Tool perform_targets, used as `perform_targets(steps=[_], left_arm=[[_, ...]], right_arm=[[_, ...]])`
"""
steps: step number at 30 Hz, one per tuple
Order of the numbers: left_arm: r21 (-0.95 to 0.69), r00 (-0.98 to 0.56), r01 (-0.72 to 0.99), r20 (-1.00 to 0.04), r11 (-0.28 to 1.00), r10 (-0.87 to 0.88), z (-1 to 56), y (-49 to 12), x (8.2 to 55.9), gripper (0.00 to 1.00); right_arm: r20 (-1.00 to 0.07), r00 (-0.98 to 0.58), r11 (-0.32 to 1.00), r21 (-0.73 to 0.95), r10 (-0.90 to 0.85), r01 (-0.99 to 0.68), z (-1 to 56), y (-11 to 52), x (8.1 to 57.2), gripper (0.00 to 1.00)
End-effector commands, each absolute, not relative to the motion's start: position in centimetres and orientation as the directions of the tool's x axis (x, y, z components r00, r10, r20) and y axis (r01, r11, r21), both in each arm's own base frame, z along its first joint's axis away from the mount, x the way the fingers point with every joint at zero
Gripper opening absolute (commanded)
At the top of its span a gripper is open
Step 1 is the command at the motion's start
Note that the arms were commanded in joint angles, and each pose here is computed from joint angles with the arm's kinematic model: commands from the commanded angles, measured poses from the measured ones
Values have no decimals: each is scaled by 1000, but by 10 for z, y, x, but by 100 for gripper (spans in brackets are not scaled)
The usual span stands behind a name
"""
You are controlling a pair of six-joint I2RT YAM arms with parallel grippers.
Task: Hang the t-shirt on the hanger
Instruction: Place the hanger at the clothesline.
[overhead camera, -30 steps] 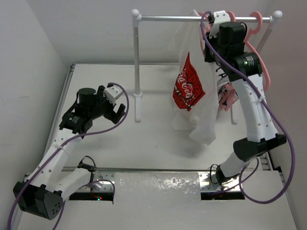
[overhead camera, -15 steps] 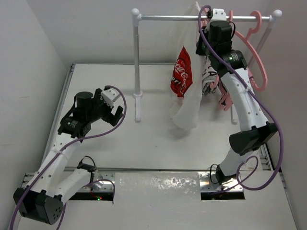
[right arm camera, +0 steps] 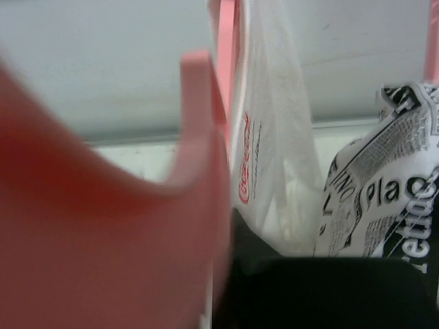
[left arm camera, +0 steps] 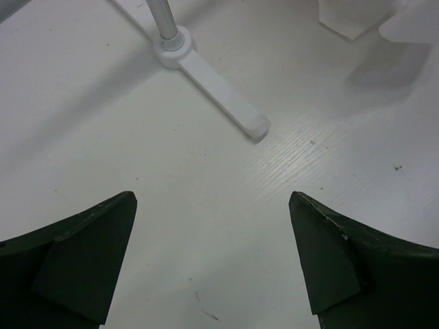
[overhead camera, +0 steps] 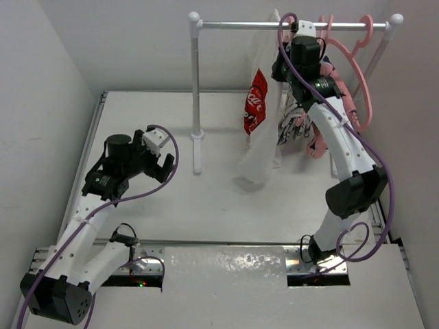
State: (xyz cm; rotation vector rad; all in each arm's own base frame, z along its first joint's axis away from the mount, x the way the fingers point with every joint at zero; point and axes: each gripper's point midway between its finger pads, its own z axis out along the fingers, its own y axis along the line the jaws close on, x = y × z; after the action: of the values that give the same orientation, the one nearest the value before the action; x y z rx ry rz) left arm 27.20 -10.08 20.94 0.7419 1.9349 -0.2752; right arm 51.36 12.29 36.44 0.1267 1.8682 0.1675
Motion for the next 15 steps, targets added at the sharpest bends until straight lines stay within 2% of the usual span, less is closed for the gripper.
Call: perform_targets(steps=[1, 3, 4, 15], left_arm=[[98, -288, 608, -898, 788, 334, 217, -104, 273, 91], [84, -292, 615, -899, 784, 326, 216, -106, 272, 91], [78, -295, 619, -899, 782, 323, 215, -107, 271, 91], [57, -315, 629, -893, 775, 321, 206, -107, 265, 90]], right_arm=[[-944, -285, 977, 197, 167, -79, 372, 129, 497, 25], [-949, -285, 976, 179, 137, -124, 382, 132, 485, 49], [-945, -302, 978, 167, 122, -127, 380, 130, 480, 53], [-959, -282, 965, 112, 41, -238, 407, 122, 407, 62]])
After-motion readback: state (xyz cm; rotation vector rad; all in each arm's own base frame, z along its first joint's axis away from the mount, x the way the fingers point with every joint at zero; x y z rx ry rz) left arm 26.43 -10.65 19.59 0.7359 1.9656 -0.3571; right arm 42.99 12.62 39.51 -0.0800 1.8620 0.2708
